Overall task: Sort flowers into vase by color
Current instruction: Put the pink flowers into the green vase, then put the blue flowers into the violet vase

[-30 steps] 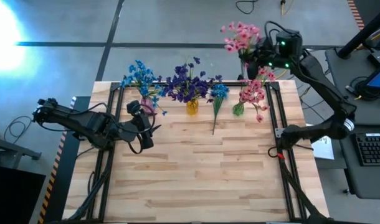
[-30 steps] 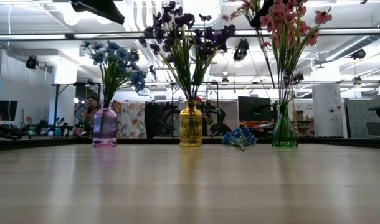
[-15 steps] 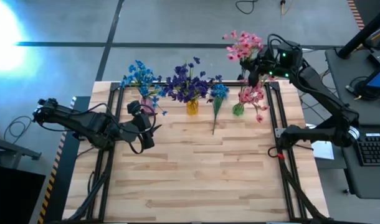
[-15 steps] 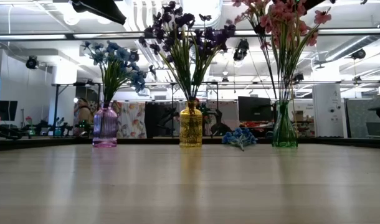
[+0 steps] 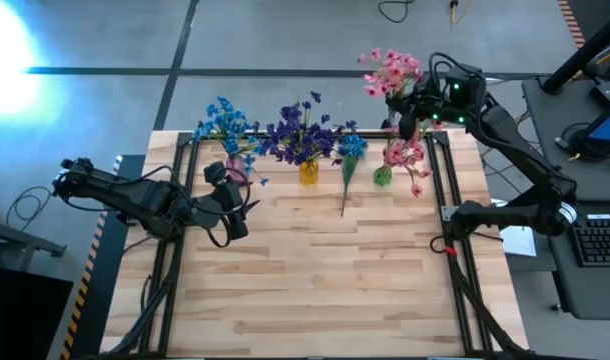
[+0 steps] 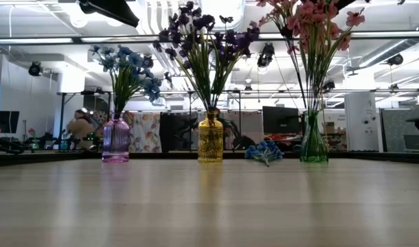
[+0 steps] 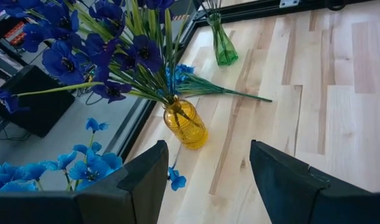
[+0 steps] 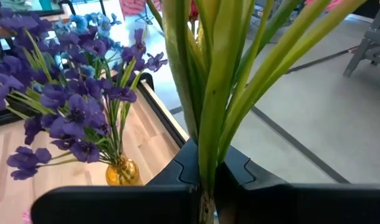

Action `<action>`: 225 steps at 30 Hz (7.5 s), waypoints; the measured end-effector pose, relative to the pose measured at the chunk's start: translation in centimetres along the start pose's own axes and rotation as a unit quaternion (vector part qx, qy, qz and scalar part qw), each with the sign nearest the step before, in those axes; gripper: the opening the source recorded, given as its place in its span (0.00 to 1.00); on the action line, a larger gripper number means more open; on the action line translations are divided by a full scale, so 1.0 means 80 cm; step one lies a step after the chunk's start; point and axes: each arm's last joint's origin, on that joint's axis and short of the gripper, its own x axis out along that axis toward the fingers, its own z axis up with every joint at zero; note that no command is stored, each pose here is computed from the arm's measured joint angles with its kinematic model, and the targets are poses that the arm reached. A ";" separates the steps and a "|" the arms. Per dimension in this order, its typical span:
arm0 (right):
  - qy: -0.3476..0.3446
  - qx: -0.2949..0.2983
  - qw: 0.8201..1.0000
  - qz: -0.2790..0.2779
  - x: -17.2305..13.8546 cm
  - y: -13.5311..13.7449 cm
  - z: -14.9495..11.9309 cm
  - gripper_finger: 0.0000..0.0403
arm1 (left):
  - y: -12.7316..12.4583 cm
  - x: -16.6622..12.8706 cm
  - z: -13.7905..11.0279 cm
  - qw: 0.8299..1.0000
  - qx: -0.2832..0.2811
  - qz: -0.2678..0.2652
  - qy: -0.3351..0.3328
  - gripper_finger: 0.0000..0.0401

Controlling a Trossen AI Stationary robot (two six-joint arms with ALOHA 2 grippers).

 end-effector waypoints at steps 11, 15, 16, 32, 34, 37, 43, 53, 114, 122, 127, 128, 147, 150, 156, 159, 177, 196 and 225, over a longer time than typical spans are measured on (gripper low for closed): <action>0.017 -0.015 1.000 0.004 0.002 0.000 -0.004 0.03 | 0.000 0.000 0.000 1.000 0.000 0.000 0.000 0.52; 0.014 -0.016 1.000 0.004 0.003 0.000 -0.004 0.03 | 0.000 0.000 0.000 1.000 0.000 0.000 0.000 0.52; 0.013 -0.016 1.000 0.004 0.003 0.000 -0.004 0.03 | 0.000 0.000 0.000 1.000 0.000 0.000 0.000 0.52; 0.021 -0.020 1.000 0.007 0.009 -0.001 -0.014 0.03 | 0.000 0.000 0.000 1.000 -0.002 0.000 0.000 0.52; 0.021 -0.020 1.000 0.007 0.011 -0.001 -0.016 0.03 | 0.000 0.000 0.000 1.000 -0.002 0.000 0.000 0.52; 0.013 -0.022 1.000 0.006 0.015 -0.002 -0.019 0.03 | 0.000 0.000 0.000 1.000 -0.002 0.000 0.000 0.52; 0.016 -0.019 1.000 0.008 0.021 -0.003 -0.029 0.03 | 0.000 0.000 0.000 1.000 -0.002 0.000 0.000 0.52; 0.018 -0.015 1.000 0.008 0.020 -0.002 -0.032 0.03 | 0.000 0.000 0.000 1.000 -0.002 0.000 0.000 0.52; 0.049 0.070 0.994 -0.074 -0.089 0.022 0.052 0.54 | 0.000 0.000 -0.002 1.000 0.001 0.001 0.007 0.52; -0.012 0.074 0.995 -0.071 -0.100 0.024 0.074 0.54 | 0.000 0.000 -0.002 1.000 0.000 0.000 0.006 0.52; -0.057 0.104 0.993 0.027 -0.091 0.029 0.087 0.54 | 0.000 0.000 0.001 1.000 -0.008 -0.001 -0.002 0.52; -0.058 0.110 0.991 0.048 -0.089 0.031 0.088 0.54 | 0.000 0.000 0.001 1.000 -0.010 -0.001 -0.004 0.52; 0.042 0.164 0.969 0.182 -0.093 0.123 0.109 0.54 | -0.001 -0.001 0.012 0.999 0.003 -0.005 -0.039 0.52; 0.048 0.171 0.965 0.194 -0.101 0.132 0.112 0.54 | -0.001 -0.001 0.012 0.999 0.000 -0.005 -0.040 0.52; 0.032 0.175 0.965 0.194 -0.119 0.139 0.121 0.54 | -0.004 0.002 0.013 0.999 -0.018 -0.014 -0.038 0.52; 0.031 0.186 0.961 0.204 -0.124 0.142 0.124 0.54 | -0.008 0.005 0.013 0.999 -0.030 -0.017 -0.035 0.52; 0.292 0.224 0.897 0.244 -0.135 0.196 0.067 0.54 | -0.064 0.019 0.010 0.995 -0.053 -0.081 -0.020 0.52; 0.459 0.136 0.853 0.206 -0.130 0.244 -0.012 0.54 | -0.172 0.089 0.005 0.987 -0.112 -0.106 -0.054 0.52; 0.347 0.025 0.883 0.314 -0.125 0.308 -0.156 0.54 | -0.259 0.299 -0.111 0.955 -0.230 0.072 -0.173 0.52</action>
